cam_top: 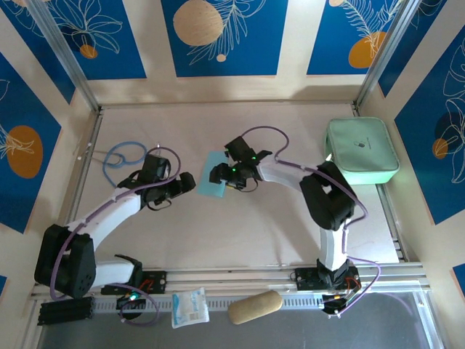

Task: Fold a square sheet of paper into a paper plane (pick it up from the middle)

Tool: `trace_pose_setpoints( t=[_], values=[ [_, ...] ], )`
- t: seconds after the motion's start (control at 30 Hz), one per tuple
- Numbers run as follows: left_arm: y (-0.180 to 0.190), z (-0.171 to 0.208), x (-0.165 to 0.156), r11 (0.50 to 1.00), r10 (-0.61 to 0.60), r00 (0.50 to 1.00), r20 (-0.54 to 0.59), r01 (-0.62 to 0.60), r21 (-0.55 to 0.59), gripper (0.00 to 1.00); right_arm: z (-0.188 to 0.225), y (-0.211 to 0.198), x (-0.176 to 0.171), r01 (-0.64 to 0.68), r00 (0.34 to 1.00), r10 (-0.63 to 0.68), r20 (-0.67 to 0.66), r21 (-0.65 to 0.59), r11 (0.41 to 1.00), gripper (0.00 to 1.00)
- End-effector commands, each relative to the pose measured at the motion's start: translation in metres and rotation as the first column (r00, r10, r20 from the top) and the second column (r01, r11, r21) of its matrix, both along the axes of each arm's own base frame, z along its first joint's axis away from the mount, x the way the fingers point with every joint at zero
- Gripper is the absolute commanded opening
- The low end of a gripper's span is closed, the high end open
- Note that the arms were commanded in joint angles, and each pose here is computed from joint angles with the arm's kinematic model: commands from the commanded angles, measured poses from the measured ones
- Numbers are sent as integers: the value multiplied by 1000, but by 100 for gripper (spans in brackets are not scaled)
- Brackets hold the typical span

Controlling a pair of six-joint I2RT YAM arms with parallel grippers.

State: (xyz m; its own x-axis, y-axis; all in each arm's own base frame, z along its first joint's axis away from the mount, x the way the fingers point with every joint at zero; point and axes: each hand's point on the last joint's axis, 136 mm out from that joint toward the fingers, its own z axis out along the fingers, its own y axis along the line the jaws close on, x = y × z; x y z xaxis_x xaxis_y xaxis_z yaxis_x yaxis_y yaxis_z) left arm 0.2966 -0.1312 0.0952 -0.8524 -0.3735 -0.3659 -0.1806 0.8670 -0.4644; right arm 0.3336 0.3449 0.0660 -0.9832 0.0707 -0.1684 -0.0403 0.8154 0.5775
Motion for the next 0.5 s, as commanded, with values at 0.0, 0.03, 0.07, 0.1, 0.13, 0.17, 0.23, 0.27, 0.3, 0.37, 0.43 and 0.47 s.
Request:
trace_pose_setpoints(
  t=[0.0, 0.03, 0.07, 0.1, 0.13, 0.17, 0.23, 0.27, 0.3, 0.37, 0.43, 0.47],
  values=[
    [-1, 5, 7, 998, -9, 999, 40, 11, -61, 100, -5, 12, 7, -8, 999, 8, -46, 3, 1000, 62],
    [-2, 5, 8, 997, -11, 999, 42, 14, -72, 100, -9, 12, 10, -7, 999, 7, -52, -9, 1000, 62],
    [-2, 5, 11, 997, -11, 999, 45, 15, -82, 100, -11, 13, 13, -10, 998, 9, -56, -18, 1000, 62],
    [-3, 6, 13, 996, -16, 999, 49, 21, -91, 100, -15, 13, 14, -8, 998, 6, -63, -31, 999, 62],
    [-4, 6, 14, 995, -23, 998, 51, 27, -95, 100, -18, 14, 15, -10, 998, 7, -69, -39, 999, 62],
    [-5, 6, 16, 995, -30, 998, 56, 36, -98, 100, -24, 13, 15, -9, 997, 5, -77, -50, 999, 62],
    [-8, 6, 18, 993, -45, 997, 65, 52, -107, 99, -33, 10, 14, -10, 995, 3, -100, -73, 997, 62],
    [-10, 7, 20, 992, -55, 996, 70, 63, -111, 99, -37, 8, 12, -15, 994, 5, -113, -81, 997, 62],
    [-12, 7, 21, 991, -67, 995, 74, 76, -114, 99, -41, 7, 10, -19, 992, 8, -124, -93, 995, 62],
    [-14, 7, 21, 989, -90, 993, 75, 98, -114, 99, -45, 1, 6, -28, 991, 12, -135, -118, 993, 62],
    [-17, 6, 23, 987, -109, 991, 77, 117, -113, 99, -51, -6, 1, -42, 989, 20, -144, -150, 988, 62],
    [-18, 5, 23, 985, -121, 990, 75, 129, -112, 99, -53, -11, -2, -52, 989, 27, -148, -168, 984, 62]
  ],
)
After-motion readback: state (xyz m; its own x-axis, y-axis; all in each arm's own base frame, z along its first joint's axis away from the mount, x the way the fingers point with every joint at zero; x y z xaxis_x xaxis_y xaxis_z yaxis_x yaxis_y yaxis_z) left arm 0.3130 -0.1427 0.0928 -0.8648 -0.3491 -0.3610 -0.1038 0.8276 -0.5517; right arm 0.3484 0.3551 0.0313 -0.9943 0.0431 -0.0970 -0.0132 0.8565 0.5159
